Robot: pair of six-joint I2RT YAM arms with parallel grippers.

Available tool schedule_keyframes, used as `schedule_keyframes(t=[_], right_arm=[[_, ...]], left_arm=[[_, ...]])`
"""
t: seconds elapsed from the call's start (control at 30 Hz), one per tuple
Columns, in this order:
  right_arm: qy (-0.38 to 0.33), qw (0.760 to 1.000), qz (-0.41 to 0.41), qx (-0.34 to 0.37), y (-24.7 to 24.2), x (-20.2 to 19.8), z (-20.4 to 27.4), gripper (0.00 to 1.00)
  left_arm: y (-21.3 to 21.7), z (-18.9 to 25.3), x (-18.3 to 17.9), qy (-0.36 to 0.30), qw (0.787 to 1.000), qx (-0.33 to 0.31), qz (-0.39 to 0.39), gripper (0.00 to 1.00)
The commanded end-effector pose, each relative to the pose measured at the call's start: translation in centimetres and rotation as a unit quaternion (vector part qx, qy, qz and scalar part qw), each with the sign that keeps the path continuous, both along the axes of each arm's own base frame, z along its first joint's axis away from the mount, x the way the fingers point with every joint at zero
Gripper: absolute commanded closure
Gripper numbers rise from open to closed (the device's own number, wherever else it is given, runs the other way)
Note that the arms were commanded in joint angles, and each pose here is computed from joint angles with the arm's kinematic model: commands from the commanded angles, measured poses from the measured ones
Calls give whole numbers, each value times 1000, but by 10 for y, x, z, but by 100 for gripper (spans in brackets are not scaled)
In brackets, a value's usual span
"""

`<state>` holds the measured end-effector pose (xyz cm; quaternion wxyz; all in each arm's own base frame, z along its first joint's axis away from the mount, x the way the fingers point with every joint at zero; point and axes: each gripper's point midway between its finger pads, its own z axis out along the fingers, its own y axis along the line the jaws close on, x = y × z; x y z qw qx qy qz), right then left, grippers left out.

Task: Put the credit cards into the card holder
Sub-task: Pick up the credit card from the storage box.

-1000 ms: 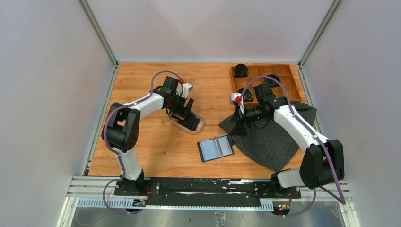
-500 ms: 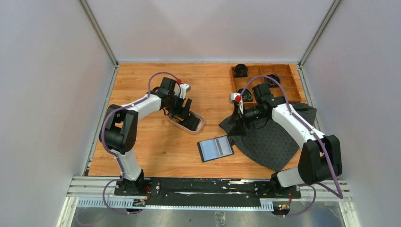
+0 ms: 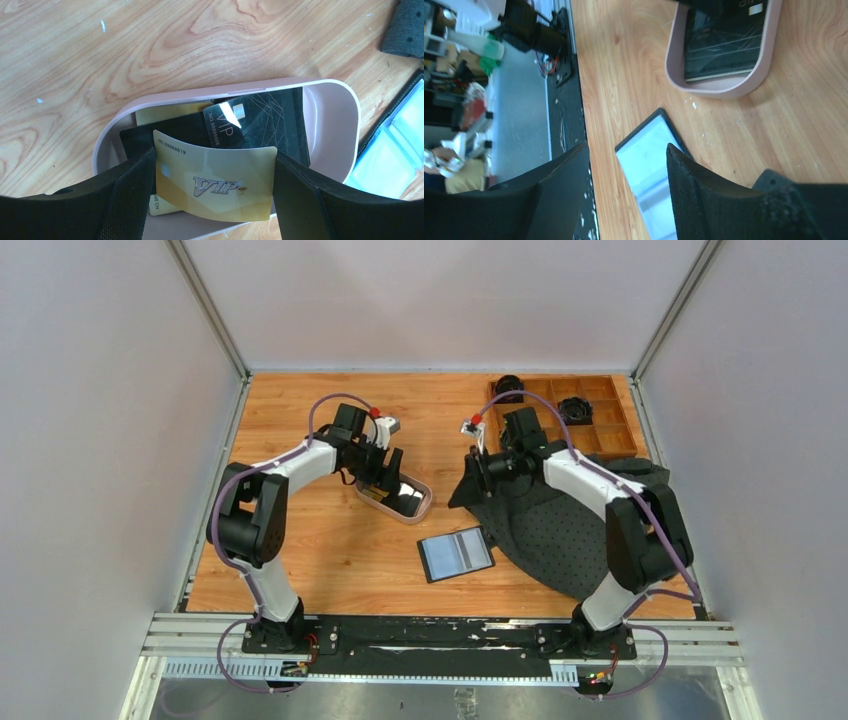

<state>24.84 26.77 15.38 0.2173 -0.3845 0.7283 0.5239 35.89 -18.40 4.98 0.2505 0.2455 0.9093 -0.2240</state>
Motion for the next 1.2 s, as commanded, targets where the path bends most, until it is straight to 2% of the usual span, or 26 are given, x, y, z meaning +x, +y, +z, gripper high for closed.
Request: schedule_keyframes(t=[0.0,0.07,0.17,0.4,0.6,0.7,1.17], right_arm=[[77,995,-64,7,34,33,13,42],[118,989,-90,2,44,47,12,49],[178,977,-122,4,58,65,11,50],[229,953,-200,-3,82,103,-2,52],[265,934,-238,-41,91,121,-24,56],[282,927,-240,-59,95,122,-38,55],[320,927,-183,-71,135,108,-56,51]], left_arm=[[2,-6,-18,34,999,-11,1,23],[2,-5,-19,33,999,-15,-2,22],[1,-7,-23,35,999,-23,-9,22],[3,-7,-26,34,999,-35,-9,21],[3,-6,-26,35,999,-39,-10,21],[3,-7,-27,36,998,-41,-9,21],[3,-7,-26,38,998,-46,-10,21]])
